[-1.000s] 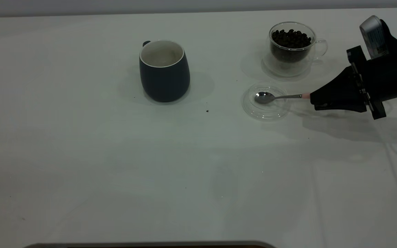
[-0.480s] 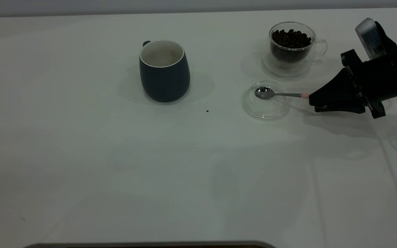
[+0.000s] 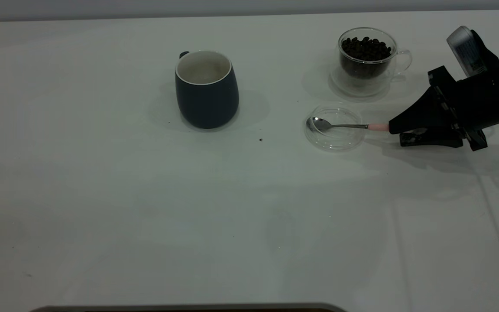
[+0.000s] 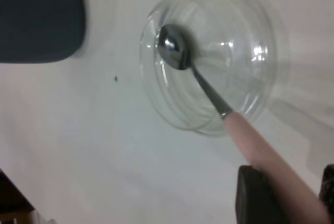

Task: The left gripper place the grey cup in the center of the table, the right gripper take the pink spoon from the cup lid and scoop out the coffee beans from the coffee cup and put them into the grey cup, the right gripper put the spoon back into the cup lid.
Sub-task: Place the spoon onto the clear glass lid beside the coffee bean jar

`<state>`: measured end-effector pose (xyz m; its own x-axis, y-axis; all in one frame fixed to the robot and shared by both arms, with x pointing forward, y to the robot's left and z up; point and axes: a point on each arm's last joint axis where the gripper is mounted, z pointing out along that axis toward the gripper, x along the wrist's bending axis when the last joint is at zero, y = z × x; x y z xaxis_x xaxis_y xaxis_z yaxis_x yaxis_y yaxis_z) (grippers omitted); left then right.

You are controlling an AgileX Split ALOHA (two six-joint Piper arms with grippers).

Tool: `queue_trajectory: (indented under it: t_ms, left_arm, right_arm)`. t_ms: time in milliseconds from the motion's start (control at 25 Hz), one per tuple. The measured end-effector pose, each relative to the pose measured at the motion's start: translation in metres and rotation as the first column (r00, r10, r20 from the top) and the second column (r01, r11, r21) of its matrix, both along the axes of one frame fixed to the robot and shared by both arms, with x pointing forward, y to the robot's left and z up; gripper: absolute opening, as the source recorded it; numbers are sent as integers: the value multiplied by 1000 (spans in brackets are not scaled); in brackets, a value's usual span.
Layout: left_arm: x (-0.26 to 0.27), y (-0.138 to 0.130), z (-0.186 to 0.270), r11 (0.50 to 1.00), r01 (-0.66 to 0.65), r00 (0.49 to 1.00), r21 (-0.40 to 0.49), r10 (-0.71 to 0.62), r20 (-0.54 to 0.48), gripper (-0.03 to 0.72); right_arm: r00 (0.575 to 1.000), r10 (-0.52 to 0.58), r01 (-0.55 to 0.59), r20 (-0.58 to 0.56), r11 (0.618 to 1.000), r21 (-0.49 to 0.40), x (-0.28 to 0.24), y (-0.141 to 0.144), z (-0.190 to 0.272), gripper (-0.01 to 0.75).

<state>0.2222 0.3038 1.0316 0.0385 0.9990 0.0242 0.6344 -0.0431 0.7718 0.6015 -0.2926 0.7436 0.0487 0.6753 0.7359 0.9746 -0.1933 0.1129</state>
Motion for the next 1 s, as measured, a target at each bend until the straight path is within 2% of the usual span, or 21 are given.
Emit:
queue_trajectory:
  t_ms: [80,320,400,720,1000]
  left_arm:
    - [0,0,0,1000,0,1000,0,0,0,586]
    - [0,0,0,1000,0,1000,0,0,0,586]
    - [0,0,0,1000,0,1000,0,0,0,586]
    - [0,0,0,1000,0,1000,0,0,0,586]
    - [0,0,0,1000,0,1000,0,0,0,586]
  right_arm:
    - [1000,-3,3,0,1000,-17,0,-1,-1,374]
    - [1000,3,-3,12,999,-35,1,-2,-2,558]
    - [1000,6,-5,16,999,-37,1,-2,-2,594]
    - [998,24,-21,64,999,-50,4,-3,4,601]
    - [992,-47,60,120,992,-109,12,-9,2,596]
